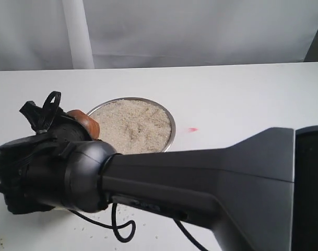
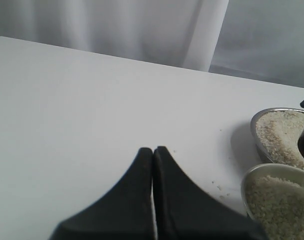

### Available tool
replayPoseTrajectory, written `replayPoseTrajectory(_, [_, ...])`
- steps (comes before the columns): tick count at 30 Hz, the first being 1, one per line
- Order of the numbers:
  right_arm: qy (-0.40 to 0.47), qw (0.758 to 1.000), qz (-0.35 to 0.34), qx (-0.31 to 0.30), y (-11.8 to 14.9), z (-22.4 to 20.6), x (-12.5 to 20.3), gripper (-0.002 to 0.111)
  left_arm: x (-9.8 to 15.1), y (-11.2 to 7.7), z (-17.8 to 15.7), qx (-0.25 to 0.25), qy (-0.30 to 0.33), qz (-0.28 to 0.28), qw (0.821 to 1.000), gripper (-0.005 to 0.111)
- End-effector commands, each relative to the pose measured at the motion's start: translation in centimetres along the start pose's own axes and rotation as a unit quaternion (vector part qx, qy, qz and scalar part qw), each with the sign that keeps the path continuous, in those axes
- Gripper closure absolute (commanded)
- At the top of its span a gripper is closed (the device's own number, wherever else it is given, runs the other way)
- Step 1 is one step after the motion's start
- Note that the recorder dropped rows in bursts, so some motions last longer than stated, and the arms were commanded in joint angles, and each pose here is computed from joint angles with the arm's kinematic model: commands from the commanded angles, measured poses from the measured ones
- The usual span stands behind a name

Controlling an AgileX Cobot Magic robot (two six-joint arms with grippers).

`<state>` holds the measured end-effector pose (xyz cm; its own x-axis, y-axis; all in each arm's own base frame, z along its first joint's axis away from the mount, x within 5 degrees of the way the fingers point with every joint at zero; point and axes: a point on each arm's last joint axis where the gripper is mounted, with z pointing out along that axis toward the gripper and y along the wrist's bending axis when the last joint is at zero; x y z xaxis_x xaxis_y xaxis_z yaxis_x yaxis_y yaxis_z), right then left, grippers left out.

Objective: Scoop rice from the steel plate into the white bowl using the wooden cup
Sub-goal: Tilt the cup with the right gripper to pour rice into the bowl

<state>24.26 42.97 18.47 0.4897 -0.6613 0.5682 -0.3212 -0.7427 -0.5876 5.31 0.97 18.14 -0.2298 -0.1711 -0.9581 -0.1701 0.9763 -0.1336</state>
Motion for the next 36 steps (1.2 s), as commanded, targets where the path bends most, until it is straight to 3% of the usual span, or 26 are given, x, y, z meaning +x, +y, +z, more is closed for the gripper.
replayPoseTrajectory(1, [0.016, 0.999, -0.033, 0.008, 0.5, -0.4, -0.6, 0.108, -0.2, 0.0, -0.1, 0.001, -0.006, 0.000, 1.000, 0.107])
replayPoseTrajectory(17, [0.047, 0.996, -0.052, 0.063, 0.0, -1.5, -1.4, 0.108, -0.2, 0.0, -0.1, 0.001, -0.006, 0.000, 1.000, 0.107])
replayPoseTrajectory(36, [0.025, 0.997, 0.042, 0.052, 0.3, -1.5, -1.7, 0.108, -0.2, 0.0, -0.1, 0.001, -0.006, 0.000, 1.000, 0.107])
